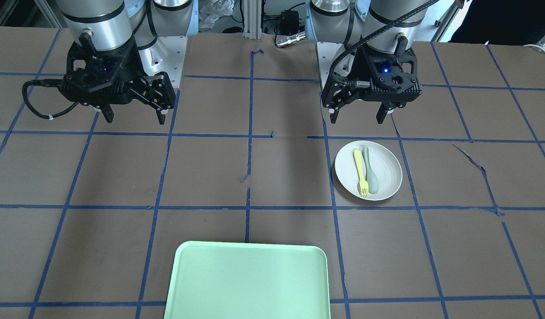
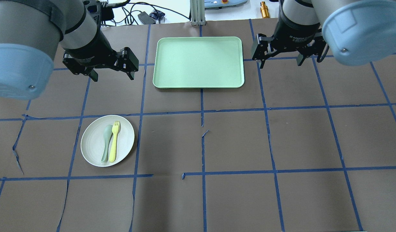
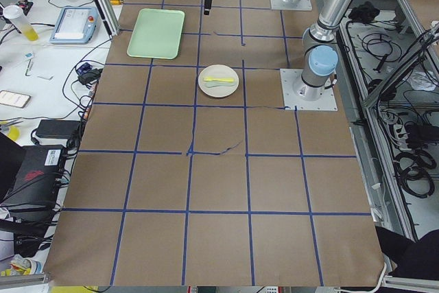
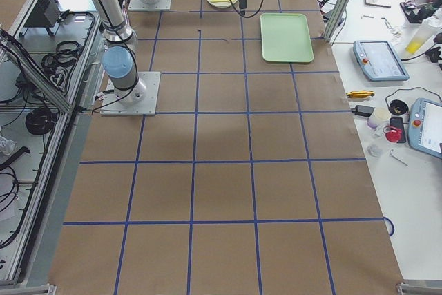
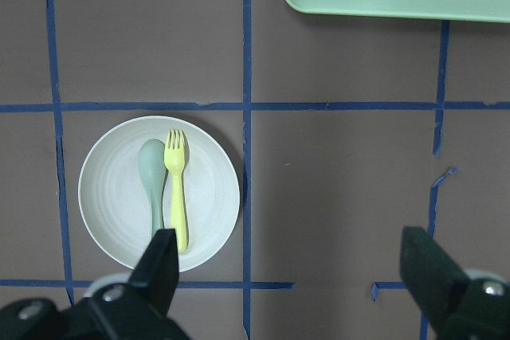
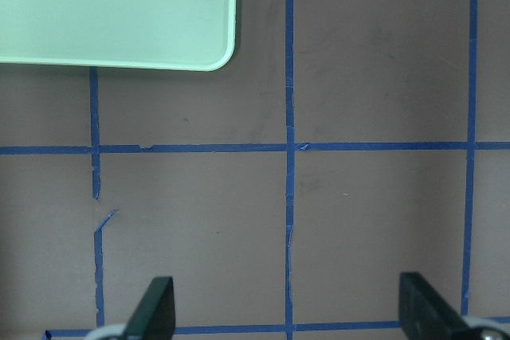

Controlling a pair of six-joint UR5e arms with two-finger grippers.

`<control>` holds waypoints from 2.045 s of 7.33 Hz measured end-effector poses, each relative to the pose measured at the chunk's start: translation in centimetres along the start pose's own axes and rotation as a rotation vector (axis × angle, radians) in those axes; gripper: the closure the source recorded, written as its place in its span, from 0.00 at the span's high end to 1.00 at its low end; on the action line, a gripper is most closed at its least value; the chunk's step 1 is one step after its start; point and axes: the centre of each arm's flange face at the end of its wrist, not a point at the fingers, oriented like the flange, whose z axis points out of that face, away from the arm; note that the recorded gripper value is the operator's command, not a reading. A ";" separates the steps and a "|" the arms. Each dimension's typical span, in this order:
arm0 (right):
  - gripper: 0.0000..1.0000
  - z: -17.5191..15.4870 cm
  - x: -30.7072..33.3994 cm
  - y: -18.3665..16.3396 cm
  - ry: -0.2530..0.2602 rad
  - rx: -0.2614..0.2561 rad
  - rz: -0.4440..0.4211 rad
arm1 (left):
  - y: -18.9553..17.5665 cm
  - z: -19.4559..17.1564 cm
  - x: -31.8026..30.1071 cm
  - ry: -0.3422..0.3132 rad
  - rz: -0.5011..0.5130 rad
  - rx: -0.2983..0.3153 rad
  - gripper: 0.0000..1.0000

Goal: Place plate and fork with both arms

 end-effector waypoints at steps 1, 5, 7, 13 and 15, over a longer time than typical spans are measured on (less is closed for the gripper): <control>1.00 -0.1 -0.1 0.0 -0.013 0.001 -0.015 | 0.0 0.0 0.0 0.000 0.000 0.000 1.00; 1.00 -0.1 -0.2 0.0 -0.015 0.012 -0.054 | 0.0 0.2 0.0 0.000 0.000 -0.004 1.00; 1.00 0.0 -0.2 -0.1 -0.013 0.028 -0.044 | -0.4 1.1 -0.4 -0.003 0.007 -0.021 1.00; 1.00 0.8 -0.3 0.0 -0.023 0.018 -0.029 | 0.8 13.7 -13.5 -0.001 0.017 -0.150 0.87; 1.00 1.0 -0.3 -0.1 -0.025 0.014 -0.029 | 2.2 18.3 -16.1 0.019 -0.010 -0.237 0.83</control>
